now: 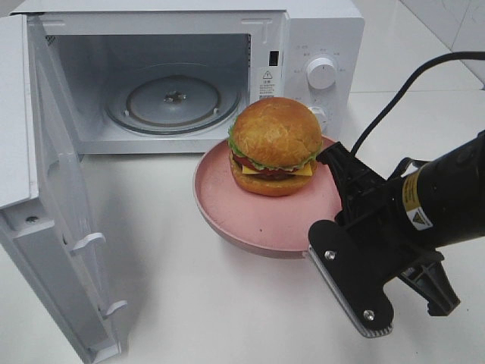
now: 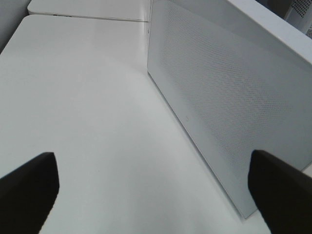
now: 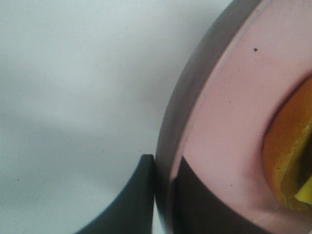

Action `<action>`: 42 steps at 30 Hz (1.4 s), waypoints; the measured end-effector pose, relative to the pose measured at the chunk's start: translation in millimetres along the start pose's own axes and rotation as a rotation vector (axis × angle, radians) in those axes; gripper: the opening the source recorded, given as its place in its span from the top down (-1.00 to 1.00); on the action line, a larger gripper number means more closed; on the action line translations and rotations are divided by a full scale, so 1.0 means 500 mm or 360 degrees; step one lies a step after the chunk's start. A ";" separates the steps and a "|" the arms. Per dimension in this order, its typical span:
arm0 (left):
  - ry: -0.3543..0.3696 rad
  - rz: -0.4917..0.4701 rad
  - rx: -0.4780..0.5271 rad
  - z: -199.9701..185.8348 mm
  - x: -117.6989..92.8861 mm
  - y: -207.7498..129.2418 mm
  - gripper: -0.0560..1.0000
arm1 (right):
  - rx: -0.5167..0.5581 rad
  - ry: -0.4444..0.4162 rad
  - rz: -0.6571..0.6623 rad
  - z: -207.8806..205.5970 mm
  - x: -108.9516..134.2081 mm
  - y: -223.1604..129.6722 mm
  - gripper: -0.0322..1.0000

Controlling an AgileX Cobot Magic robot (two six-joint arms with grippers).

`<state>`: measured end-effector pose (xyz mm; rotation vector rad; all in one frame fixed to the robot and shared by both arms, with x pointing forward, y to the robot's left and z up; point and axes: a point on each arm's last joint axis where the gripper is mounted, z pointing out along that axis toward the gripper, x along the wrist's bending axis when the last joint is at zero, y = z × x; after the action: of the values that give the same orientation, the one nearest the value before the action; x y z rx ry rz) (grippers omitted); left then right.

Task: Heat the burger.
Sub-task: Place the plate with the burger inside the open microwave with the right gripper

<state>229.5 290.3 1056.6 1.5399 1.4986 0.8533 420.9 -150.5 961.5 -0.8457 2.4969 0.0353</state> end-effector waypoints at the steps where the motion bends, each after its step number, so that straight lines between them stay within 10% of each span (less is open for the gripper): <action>1: 0.0000 0.0000 0.0000 0.000 0.000 0.000 -0.95 | 0.0000 0.0000 0.0000 0.000 0.000 0.000 0.87; 42: 0.0000 0.0000 0.0000 0.000 0.000 0.000 -0.95 | -0.0146 -0.0019 -0.0145 0.005 -0.006 -0.027 0.87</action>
<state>229.5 290.3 1056.6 1.5399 1.4986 0.8533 431.9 -159.2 962.7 -0.9931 2.4582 0.1241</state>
